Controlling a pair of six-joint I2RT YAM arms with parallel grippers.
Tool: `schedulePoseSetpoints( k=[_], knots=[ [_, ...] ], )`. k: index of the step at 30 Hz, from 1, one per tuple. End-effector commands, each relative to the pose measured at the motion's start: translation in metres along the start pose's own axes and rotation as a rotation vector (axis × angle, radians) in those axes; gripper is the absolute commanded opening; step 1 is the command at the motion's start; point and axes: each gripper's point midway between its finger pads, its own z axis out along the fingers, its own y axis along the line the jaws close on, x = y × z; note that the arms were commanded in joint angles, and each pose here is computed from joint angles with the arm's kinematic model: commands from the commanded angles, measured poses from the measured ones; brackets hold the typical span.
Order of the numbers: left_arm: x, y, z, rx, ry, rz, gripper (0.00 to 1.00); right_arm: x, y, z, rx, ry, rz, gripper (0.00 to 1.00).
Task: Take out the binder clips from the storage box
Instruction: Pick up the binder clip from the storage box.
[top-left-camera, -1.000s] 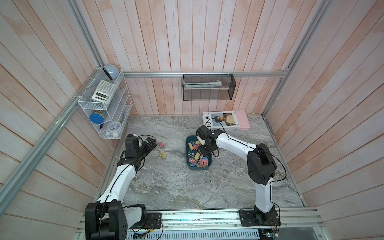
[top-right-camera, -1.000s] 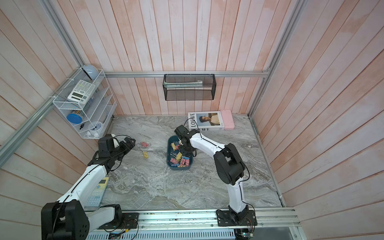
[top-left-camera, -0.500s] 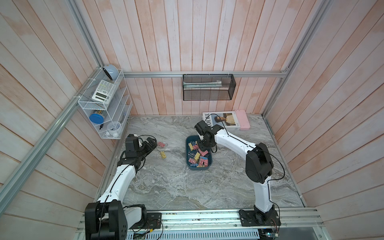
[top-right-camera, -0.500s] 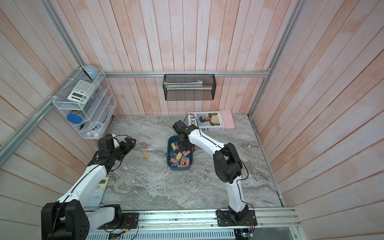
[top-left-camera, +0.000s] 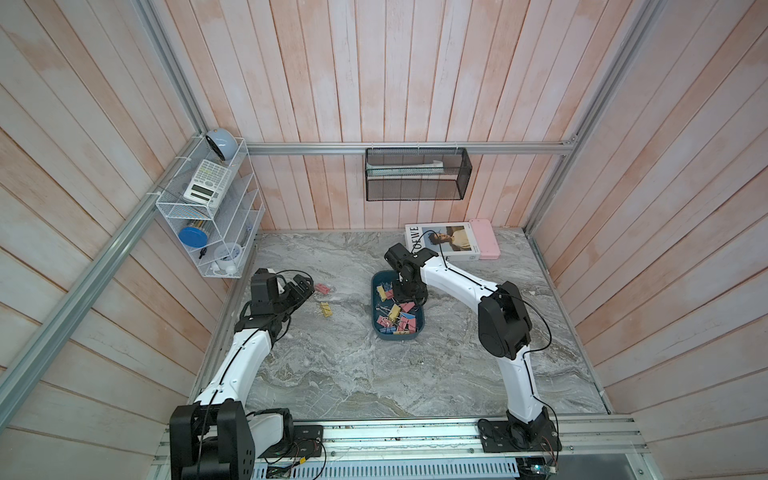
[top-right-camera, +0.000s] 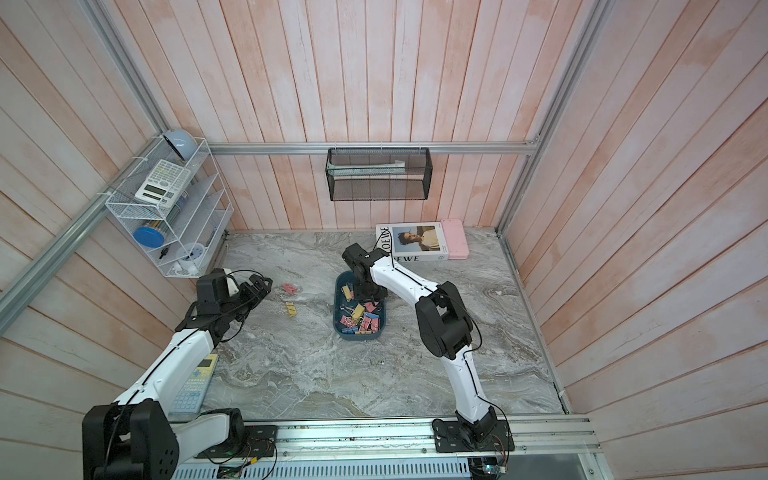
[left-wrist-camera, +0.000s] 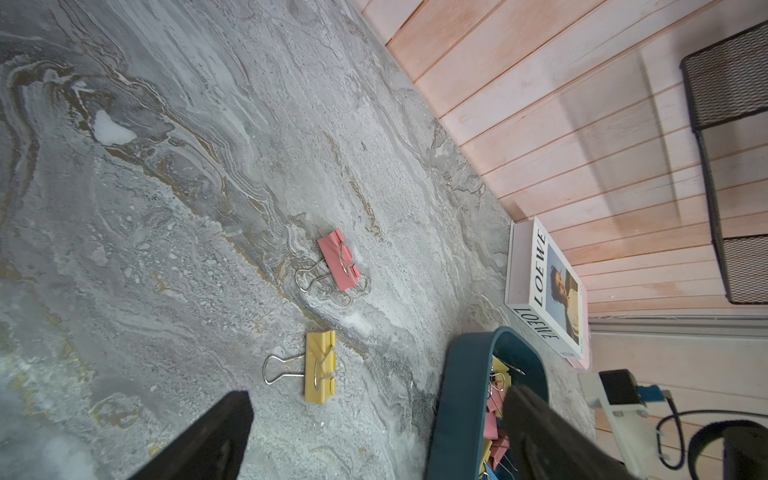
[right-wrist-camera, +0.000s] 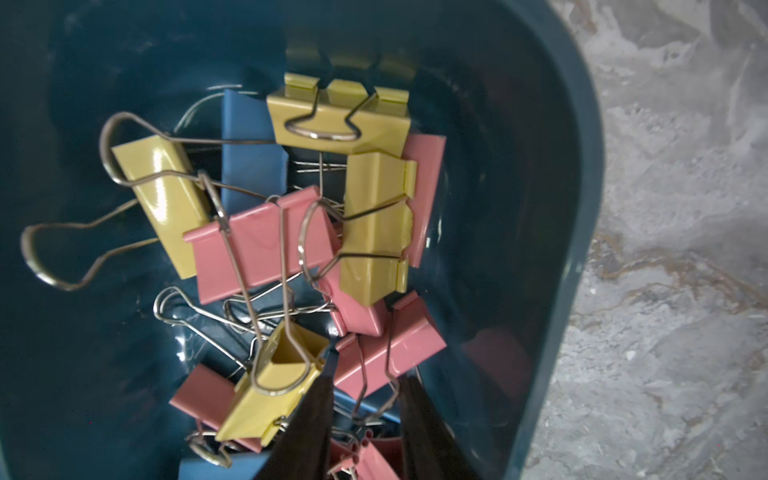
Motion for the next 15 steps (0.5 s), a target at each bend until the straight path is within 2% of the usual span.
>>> schedulePoseSetpoints(
  k=[1, 4, 10, 15],
  knots=[
    [0.002, 0.0, -0.002, 0.008, 0.007, 0.01, 1.0, 0.007, -0.002, 0.0, 0.0, 0.033, 0.065, 0.29],
    [0.003, 0.0, -0.001, 0.008, 0.009, 0.012, 1.0, 0.007, -0.006, -0.002, 0.0, 0.019, 0.088, 0.21],
    [0.002, -0.001, -0.002, 0.01, 0.009, 0.01, 1.0, 0.003, -0.005, -0.016, -0.043, -0.015, 0.119, 0.0],
    [0.001, 0.001, -0.001, -0.007, 0.01, -0.006, 1.0, -0.002, -0.004, -0.04, -0.089, -0.072, 0.138, 0.0]
  ],
)
